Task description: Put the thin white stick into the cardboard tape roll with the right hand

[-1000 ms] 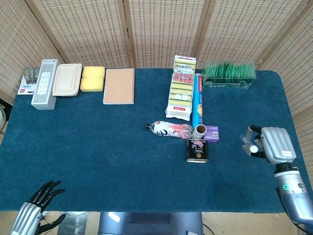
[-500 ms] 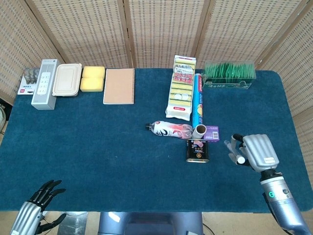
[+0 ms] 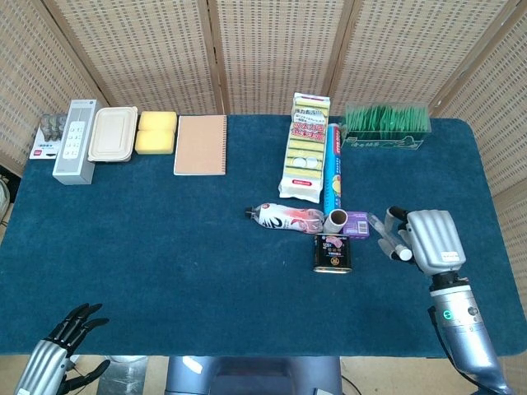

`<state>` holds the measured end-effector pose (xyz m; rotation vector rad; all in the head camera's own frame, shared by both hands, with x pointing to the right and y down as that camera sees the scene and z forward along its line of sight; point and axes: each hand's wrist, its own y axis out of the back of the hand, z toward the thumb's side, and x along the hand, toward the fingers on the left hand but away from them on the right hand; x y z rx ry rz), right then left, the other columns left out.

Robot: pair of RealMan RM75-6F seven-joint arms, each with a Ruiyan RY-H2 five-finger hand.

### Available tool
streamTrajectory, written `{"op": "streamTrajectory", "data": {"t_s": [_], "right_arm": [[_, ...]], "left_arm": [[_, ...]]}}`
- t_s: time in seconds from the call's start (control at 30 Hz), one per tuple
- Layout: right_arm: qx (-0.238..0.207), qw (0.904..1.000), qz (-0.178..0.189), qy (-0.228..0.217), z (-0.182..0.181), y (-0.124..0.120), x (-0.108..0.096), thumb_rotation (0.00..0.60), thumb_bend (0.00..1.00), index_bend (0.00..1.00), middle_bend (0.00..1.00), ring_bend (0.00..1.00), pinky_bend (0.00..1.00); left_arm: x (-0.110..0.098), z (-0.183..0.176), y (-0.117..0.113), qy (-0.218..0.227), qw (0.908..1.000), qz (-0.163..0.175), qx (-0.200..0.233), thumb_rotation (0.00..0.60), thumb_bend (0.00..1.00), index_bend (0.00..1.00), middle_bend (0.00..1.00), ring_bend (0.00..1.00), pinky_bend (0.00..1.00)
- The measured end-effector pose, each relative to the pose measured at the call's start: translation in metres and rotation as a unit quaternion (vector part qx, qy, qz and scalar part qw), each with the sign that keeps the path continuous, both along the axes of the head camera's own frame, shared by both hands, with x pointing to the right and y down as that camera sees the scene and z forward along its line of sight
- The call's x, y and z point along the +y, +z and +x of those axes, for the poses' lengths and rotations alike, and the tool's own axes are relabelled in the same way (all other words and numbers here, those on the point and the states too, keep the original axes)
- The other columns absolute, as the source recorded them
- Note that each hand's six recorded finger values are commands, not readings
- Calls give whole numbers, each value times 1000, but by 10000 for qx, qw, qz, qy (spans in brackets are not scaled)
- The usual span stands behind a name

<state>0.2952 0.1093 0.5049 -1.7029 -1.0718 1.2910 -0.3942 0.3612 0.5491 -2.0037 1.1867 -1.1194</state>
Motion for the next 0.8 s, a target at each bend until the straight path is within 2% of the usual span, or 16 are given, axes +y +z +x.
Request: {"op": "streamTrajectory", "data": {"t_s": [0.37, 0.8], "right_arm": [[-63, 9977, -668, -11, -22, 18, -23, 600, 443, 792, 1000, 1000, 991], [-41, 9958, -909, 62, -36, 21, -46, 600, 444, 792, 1000, 1000, 991]], "left_arm": [[0, -1, 1, 1, 10000, -30, -2, 600, 181, 235, 146, 105, 269], [-1, -2, 1, -31, 10000, -20, 1, 600, 181, 234, 146, 105, 269]]}}
